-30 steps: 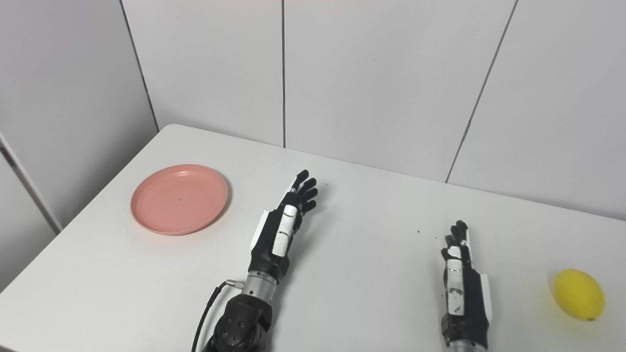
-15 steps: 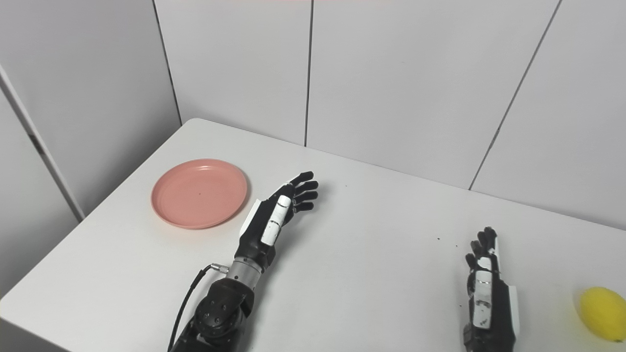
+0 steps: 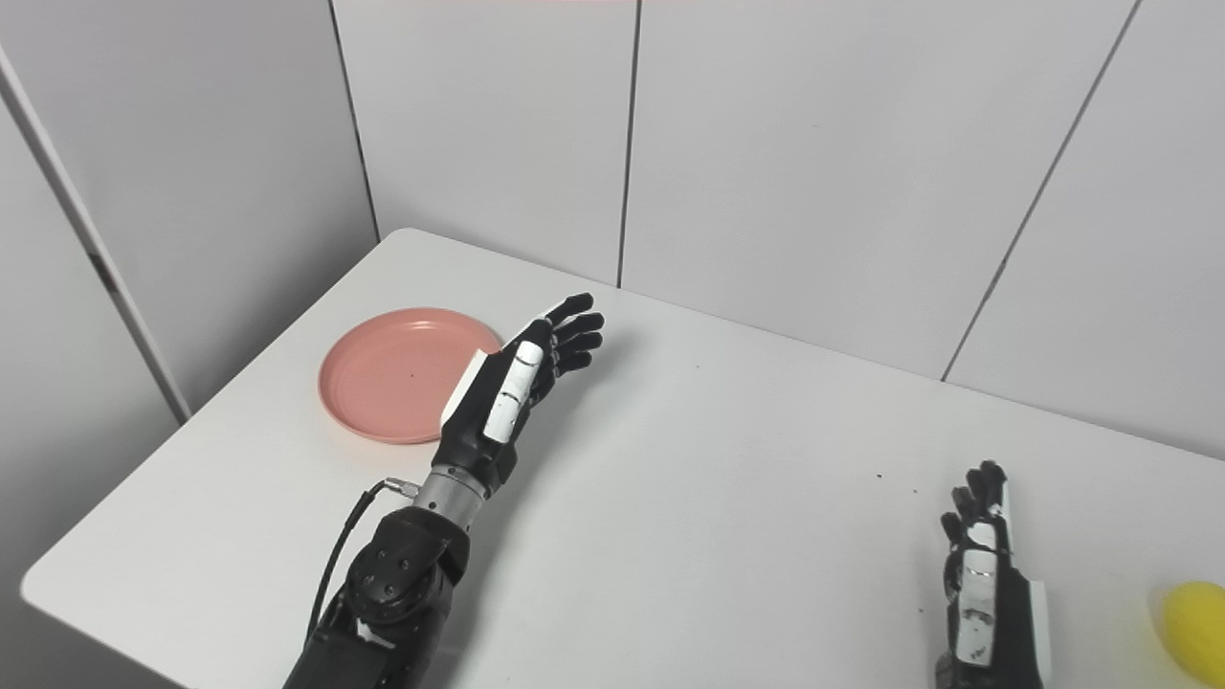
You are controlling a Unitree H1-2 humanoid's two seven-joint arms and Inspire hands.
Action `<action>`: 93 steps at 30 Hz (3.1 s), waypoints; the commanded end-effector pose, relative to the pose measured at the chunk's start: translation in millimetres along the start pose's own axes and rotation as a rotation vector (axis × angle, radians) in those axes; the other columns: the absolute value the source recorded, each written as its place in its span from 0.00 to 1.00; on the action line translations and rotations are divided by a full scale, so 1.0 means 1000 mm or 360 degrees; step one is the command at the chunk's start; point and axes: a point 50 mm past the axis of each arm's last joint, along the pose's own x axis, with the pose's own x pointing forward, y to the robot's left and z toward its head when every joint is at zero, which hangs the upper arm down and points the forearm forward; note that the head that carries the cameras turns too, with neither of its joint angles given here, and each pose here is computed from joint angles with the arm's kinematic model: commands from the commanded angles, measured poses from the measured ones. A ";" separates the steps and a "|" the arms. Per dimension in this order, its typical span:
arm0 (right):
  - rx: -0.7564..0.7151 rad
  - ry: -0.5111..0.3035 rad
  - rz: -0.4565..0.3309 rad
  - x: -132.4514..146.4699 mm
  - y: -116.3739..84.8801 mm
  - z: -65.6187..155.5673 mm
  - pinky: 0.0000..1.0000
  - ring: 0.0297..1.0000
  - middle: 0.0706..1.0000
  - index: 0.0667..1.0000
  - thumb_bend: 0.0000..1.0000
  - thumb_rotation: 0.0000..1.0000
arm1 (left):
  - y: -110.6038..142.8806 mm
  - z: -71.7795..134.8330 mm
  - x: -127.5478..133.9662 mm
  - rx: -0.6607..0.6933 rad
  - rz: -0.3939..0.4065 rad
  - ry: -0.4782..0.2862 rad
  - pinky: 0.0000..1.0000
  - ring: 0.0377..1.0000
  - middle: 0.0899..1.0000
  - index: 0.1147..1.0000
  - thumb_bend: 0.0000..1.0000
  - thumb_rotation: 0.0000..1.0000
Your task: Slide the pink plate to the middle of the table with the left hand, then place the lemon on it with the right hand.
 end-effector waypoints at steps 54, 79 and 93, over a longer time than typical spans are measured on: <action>-0.0015 -0.0056 0.0072 -0.002 0.002 0.005 1.00 1.00 1.00 1.00 0.61 1.00 | 0.214 0.005 0.018 0.0295 0.0800 -0.0053 0.87 0.83 0.81 0.80 0.74 1.00; -0.0007 -0.0067 0.0065 -0.003 0.003 0.010 1.00 1.00 1.00 1.00 0.62 1.00 | 0.183 -0.039 0.027 0.0231 0.0676 0.0127 0.85 0.86 0.86 0.84 0.71 1.00; -0.0004 -0.0072 0.0054 -0.003 0.004 0.013 1.00 1.00 1.00 1.00 0.62 1.00 | 0.148 -0.044 0.031 0.0210 0.0540 0.0193 0.88 0.87 0.85 0.83 0.69 1.00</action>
